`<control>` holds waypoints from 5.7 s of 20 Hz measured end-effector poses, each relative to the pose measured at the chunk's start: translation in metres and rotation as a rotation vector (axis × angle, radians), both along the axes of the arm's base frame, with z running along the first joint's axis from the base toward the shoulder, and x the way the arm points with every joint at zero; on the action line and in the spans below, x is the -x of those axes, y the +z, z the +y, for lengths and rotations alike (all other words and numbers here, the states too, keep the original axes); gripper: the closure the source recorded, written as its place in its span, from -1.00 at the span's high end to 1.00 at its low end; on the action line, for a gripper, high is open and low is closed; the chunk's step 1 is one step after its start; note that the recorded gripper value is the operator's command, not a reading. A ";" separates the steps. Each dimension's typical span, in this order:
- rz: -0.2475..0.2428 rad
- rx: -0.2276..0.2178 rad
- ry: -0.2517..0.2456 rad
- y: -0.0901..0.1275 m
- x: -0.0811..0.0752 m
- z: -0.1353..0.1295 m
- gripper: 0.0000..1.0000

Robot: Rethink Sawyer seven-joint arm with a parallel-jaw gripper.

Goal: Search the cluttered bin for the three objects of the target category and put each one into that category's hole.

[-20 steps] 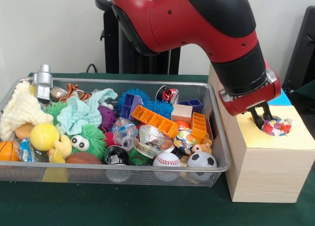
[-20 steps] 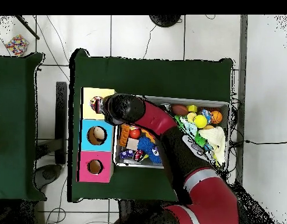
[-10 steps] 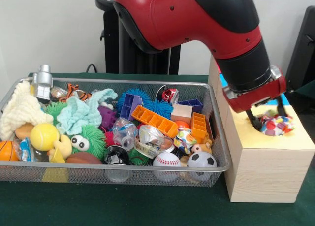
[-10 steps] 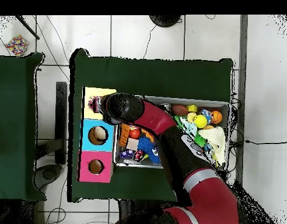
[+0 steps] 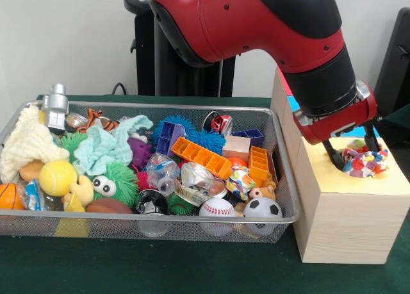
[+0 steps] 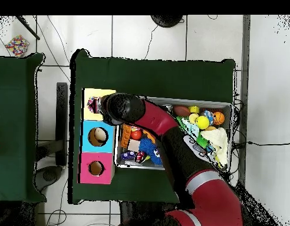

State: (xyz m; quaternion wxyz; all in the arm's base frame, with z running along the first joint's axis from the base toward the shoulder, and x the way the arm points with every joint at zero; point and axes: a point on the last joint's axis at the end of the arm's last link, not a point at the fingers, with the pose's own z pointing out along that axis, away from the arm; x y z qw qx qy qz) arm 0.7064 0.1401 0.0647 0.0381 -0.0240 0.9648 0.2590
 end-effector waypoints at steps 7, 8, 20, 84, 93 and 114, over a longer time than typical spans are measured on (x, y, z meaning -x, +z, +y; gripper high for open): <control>-0.002 0.001 0.001 0.002 -0.001 0.000 1.00; -0.001 0.001 0.001 0.002 -0.001 0.000 1.00; 0.006 0.006 0.001 0.002 0.001 -0.004 -1.00; -0.014 0.257 0.150 -0.031 -0.013 0.027 1.00; -0.006 0.255 0.149 -0.029 -0.012 0.024 -1.00; 0.039 0.236 0.147 -0.006 -0.014 0.003 -1.00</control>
